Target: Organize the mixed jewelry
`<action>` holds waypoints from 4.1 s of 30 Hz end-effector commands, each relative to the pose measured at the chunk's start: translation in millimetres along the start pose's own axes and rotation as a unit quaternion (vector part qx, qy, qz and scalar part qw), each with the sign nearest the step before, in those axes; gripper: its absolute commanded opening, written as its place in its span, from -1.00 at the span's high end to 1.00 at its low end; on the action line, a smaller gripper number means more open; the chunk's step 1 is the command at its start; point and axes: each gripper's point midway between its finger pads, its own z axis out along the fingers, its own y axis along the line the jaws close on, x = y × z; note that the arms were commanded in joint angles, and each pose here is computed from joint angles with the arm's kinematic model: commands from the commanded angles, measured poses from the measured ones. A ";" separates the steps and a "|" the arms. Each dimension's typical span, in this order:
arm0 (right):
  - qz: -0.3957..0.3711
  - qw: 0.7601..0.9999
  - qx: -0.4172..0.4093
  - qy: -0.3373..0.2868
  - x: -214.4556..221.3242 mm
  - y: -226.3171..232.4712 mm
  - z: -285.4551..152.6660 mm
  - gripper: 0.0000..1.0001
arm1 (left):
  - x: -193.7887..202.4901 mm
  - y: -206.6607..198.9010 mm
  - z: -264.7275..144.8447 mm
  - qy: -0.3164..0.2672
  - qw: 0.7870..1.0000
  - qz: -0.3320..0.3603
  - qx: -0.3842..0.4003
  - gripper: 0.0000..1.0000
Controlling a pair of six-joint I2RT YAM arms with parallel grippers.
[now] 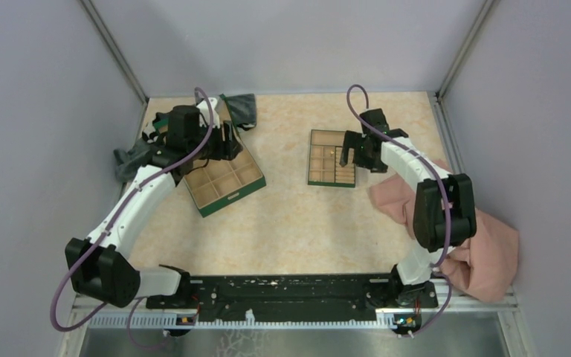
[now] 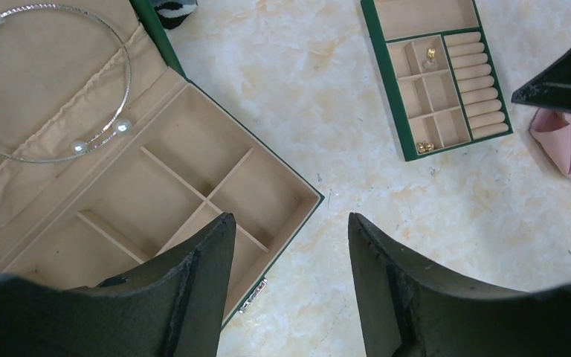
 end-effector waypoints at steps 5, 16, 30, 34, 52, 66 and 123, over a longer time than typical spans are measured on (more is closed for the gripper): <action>0.006 0.997 -0.032 -0.064 -75.0 20.4 9.3 -0.97 | -3.6 -7.5 -7.5 -0.013 1.000 -0.004 0.015 -0.29; 0.014 0.998 0.014 -0.062 -148.3 15.1 79.7 -0.68 | 5.2 -9.1 -1.4 0.000 0.999 -0.026 0.020 -0.30; 0.002 0.999 0.025 -0.023 -128.2 7.7 116.6 0.48 | 5.3 2.6 2.4 0.006 0.999 -0.028 -0.013 -0.31; 0.029 0.999 0.013 -0.012 -108.9 8.9 109.6 1.00 | 8.1 0.7 9.4 0.015 0.999 -0.035 -0.006 -0.31; 0.252 0.967 0.027 0.014 45.6 -15.0 30.1 -0.20 | -10.4 -2.9 11.6 -0.013 1.000 -0.021 0.004 -0.31; -0.076 0.995 -0.064 -0.023 -17.2 8.2 7.4 -0.57 | -16.5 -8.1 -6.3 -0.037 0.999 -0.015 0.013 -0.30; -0.148 0.982 -0.108 -0.044 -39.6 94.5 -66.8 1.00 | 75.1 172.5 -69.8 -0.004 0.950 -0.236 -0.205 -0.41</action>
